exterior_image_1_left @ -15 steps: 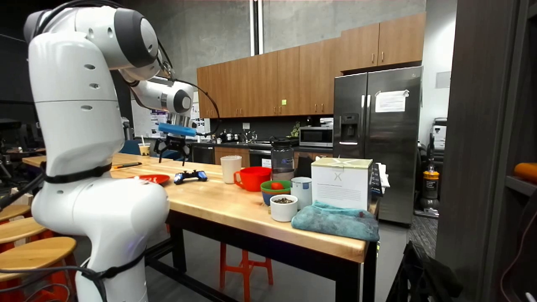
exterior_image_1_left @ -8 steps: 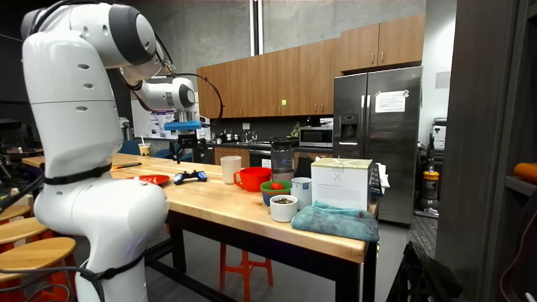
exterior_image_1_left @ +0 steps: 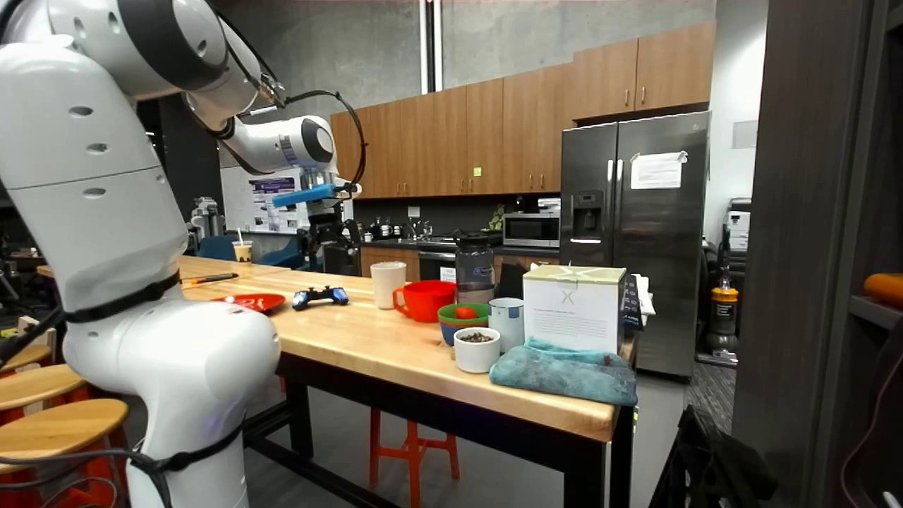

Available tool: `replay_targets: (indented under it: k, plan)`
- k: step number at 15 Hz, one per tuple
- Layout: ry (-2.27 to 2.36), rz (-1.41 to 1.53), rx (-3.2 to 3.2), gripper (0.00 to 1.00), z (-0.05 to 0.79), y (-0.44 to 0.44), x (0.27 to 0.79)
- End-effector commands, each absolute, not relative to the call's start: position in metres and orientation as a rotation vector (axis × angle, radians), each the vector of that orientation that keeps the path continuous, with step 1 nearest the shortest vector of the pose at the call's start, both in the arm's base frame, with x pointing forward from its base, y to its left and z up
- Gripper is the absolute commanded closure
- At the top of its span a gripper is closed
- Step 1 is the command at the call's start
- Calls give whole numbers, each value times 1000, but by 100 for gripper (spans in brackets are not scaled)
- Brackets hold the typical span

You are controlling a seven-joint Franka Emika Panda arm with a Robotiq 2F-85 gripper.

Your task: Take the red ball out of the bowl and put it on the table

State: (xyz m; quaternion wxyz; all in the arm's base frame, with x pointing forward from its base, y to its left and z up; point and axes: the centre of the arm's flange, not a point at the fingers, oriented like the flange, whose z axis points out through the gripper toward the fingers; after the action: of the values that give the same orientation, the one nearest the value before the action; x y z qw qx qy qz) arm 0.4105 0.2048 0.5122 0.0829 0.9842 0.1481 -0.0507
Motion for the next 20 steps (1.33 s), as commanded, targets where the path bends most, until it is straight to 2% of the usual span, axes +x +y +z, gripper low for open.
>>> replay_targets:
  k: [1, 7, 8, 11, 20]
  plan:
    - [230, -192, 2904, 0, 515, 156, 366]
    - [53, -256, 2897, 0, 513, 96, 312]
    - [102, -288, 2896, 0, 512, 116, 334]
    - [69, -267, 2903, 0, 513, 104, 320]
    - [68, -268, 2902, 0, 512, 104, 318]
